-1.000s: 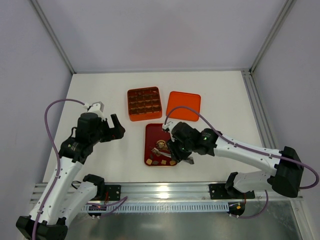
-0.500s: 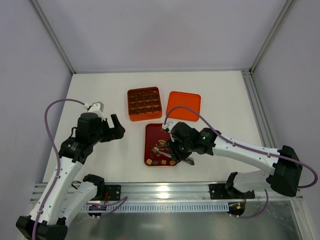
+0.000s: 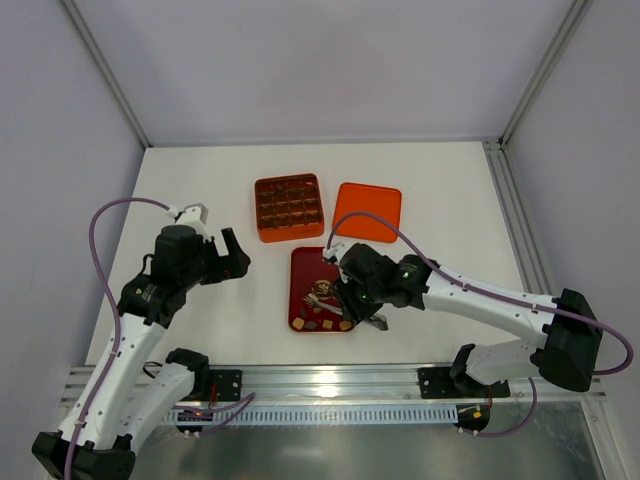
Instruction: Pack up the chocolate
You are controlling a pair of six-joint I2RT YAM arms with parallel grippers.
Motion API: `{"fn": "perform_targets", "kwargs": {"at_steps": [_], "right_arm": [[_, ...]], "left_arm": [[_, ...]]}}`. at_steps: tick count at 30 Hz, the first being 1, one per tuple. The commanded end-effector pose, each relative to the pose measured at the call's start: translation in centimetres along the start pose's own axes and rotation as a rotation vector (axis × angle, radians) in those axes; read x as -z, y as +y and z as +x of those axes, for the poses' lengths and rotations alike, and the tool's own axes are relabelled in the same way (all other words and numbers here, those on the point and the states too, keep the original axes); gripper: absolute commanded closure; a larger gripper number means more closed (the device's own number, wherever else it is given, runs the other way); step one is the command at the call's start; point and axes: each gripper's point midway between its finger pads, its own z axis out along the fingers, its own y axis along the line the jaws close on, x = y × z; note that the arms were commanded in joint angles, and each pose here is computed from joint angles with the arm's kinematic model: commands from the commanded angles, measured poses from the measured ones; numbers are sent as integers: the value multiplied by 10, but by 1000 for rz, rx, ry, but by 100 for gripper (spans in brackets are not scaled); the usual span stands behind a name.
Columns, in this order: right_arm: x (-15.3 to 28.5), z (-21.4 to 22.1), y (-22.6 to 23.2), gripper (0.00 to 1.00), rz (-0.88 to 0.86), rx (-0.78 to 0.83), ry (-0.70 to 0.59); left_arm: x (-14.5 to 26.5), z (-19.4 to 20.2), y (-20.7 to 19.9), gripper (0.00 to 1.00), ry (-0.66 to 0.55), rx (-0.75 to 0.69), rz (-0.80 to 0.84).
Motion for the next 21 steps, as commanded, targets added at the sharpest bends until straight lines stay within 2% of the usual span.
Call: {"fn": "perform_targets", "kwargs": {"at_steps": [1, 11, 21], "right_arm": [[6, -19, 8, 55, -21, 3, -46], [11, -24, 7, 60, -9, 1, -62], [22, -52, 5, 61, 33, -7, -135]], "left_arm": [[1, -6, -2, 0, -28, 8, 4], [1, -6, -2, 0, -26, 5, 5], [1, -6, -2, 0, -28, 8, 4]]}}
